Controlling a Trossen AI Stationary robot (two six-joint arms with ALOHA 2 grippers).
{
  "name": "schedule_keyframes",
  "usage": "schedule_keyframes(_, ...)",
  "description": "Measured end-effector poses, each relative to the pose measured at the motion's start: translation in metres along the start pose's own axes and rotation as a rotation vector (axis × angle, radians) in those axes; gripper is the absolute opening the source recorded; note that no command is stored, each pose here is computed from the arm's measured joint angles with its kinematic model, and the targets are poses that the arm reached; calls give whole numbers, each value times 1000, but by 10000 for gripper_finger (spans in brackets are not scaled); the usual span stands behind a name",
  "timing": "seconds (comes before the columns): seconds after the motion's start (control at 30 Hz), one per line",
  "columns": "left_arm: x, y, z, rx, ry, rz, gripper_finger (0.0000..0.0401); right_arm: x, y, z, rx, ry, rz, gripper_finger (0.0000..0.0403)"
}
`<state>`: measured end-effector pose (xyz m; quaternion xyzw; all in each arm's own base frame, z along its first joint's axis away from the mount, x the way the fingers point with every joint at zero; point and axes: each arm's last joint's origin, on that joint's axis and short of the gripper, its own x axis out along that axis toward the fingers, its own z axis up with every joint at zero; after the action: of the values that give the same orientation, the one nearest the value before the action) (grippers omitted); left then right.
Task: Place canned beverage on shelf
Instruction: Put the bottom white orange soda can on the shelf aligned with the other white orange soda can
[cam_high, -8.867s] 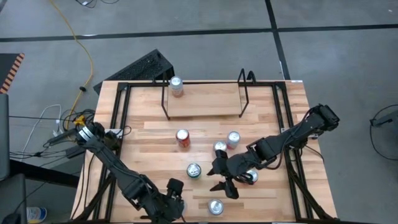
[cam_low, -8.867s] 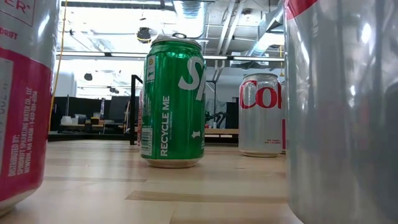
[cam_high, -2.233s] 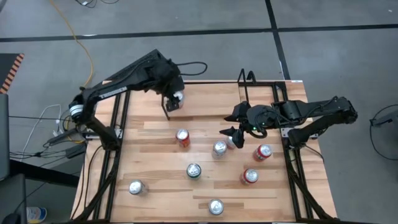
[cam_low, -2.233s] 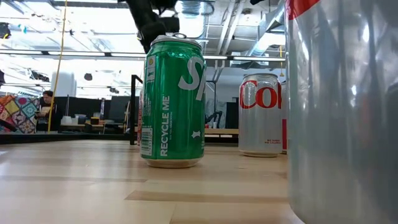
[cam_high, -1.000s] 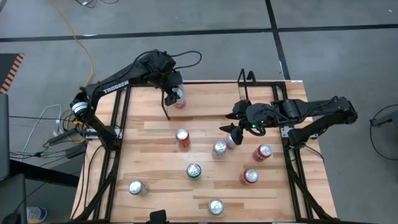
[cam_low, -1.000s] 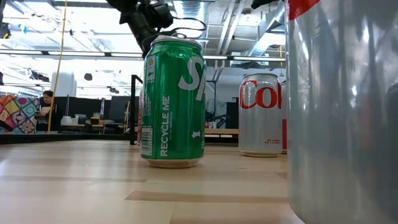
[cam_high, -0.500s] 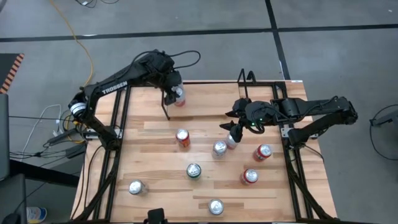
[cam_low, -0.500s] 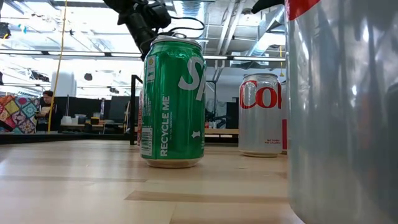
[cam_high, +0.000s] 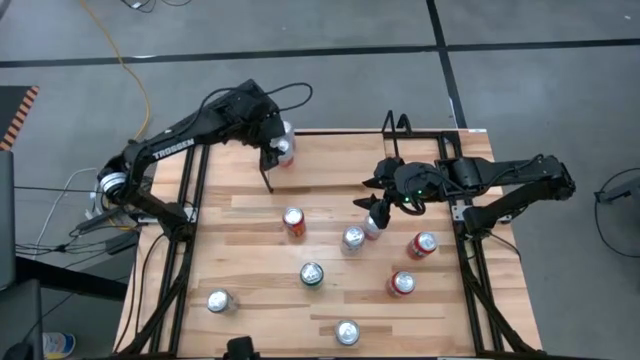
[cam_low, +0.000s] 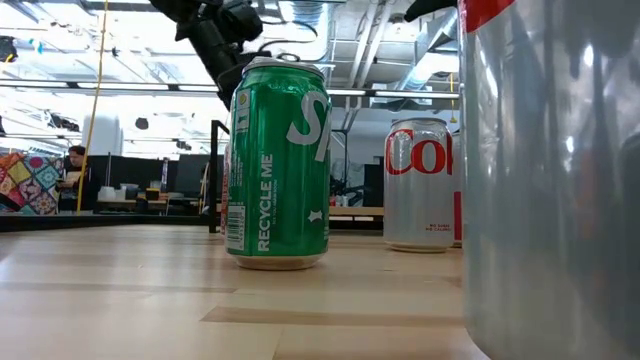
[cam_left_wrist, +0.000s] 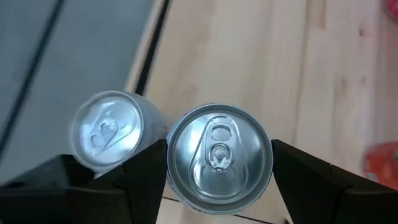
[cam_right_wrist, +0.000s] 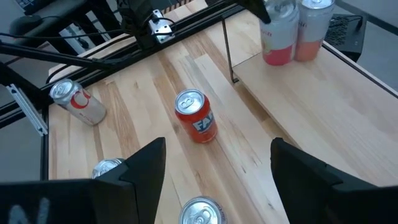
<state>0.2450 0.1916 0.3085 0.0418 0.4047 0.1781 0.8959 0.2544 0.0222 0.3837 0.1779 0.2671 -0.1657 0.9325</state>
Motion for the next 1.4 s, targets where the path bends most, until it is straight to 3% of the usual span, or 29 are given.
schedule_keyframes(0.33, -2, -2, -1, -40, -11, -32, 249, 1, -3, 2, 6, -4, -11, 265)
schedule_keyframes(0.83, 1, -2, -4, -33, 15, 0, 249, 1, -3, 2, 7, -5, -12, 265)
schedule_keyframes(1.07, 17, -8, -22, -94, 29, -7, 249, 1, -3, 2, 7, -5, -12, 265)
schedule_keyframes(1.4, 15, -10, -19, -91, -6, 25, 249, 1, -4, 3, 18, -7, -15, 265)
